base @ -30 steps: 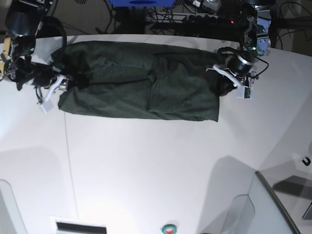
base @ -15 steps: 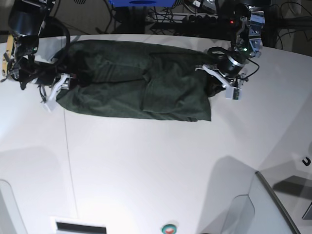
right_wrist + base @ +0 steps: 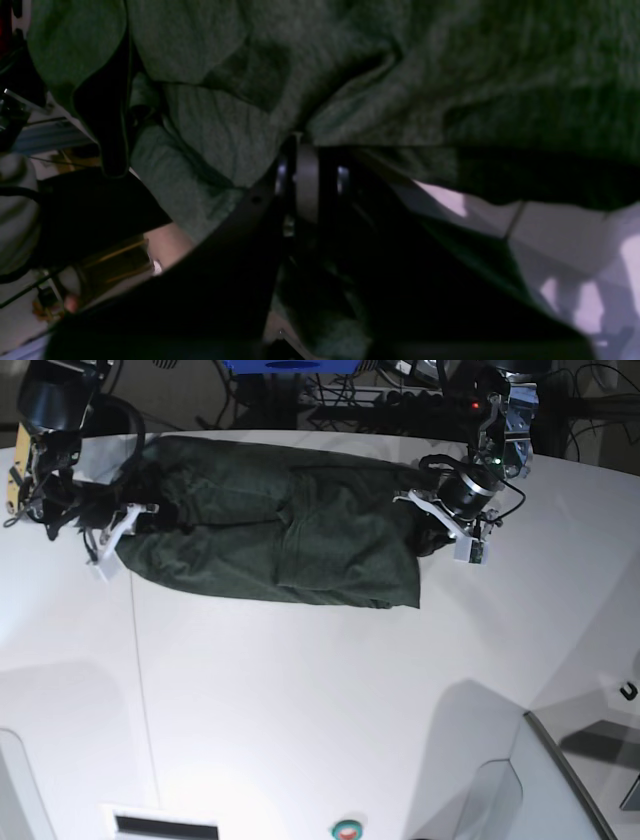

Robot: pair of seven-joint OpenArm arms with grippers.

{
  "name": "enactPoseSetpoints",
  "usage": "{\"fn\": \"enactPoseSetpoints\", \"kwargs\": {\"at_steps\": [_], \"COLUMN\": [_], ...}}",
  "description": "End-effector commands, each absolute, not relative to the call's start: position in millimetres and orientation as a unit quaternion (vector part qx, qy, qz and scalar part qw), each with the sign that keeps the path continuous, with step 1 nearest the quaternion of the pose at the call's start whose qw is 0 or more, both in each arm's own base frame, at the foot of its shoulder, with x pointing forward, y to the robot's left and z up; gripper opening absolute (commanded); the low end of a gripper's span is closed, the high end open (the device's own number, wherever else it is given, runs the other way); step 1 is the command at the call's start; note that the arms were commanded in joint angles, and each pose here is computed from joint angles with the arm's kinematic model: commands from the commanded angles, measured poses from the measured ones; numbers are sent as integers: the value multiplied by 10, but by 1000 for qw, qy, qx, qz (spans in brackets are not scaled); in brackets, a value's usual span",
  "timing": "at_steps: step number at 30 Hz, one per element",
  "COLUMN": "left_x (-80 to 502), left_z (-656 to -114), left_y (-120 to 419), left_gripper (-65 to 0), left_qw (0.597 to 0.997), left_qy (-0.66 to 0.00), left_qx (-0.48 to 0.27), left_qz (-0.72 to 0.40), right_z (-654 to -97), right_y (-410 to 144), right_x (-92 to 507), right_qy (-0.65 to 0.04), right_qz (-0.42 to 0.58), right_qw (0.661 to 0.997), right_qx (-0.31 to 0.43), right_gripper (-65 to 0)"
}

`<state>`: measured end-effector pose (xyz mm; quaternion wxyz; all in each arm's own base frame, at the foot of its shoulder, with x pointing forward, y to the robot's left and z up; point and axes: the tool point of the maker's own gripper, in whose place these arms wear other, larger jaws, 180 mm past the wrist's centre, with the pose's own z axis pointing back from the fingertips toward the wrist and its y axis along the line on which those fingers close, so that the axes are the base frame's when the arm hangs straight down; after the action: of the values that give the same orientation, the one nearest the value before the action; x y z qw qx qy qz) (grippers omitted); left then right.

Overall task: Layout the t-shirt on the table in an organized manner, then fold the t-shirt properly
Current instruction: 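Lift and fold the band end over toward the right gripper with the left gripper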

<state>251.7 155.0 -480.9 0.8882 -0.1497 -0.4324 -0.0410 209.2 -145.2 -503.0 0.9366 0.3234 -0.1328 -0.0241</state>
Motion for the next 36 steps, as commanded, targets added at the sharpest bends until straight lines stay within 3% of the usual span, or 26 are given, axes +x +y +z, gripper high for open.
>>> {"fn": "enactPoseSetpoints", "kwargs": {"at_steps": [1,9,23,36], "left_x": [2577,2505,2582,2472], "left_z": [-4735,-4775,-4647,-4666], "left_y": [1505,1132,306,42], "left_gripper": [-650,-650,-650,-650], "left_qw": [880,878,855,852], "left_qy": [-447,-434,-436,-424], "left_qx": [-156,-189,-262,-286], "left_qz": [-39,-70,-104,-109], "right_z": [-5060,-4725,-4191,-4067], "right_y": [-1549,-1601,-1165,-311], "right_x": [2058,2271,2266,2237], "right_qy": [-116,-156,-188,-168], "right_qz": [-17,34,98,91], "right_qw": [947,950,945,928], "right_qx": [300,268,251,321], "right_gripper": [-644,-644,-644,-644]}}
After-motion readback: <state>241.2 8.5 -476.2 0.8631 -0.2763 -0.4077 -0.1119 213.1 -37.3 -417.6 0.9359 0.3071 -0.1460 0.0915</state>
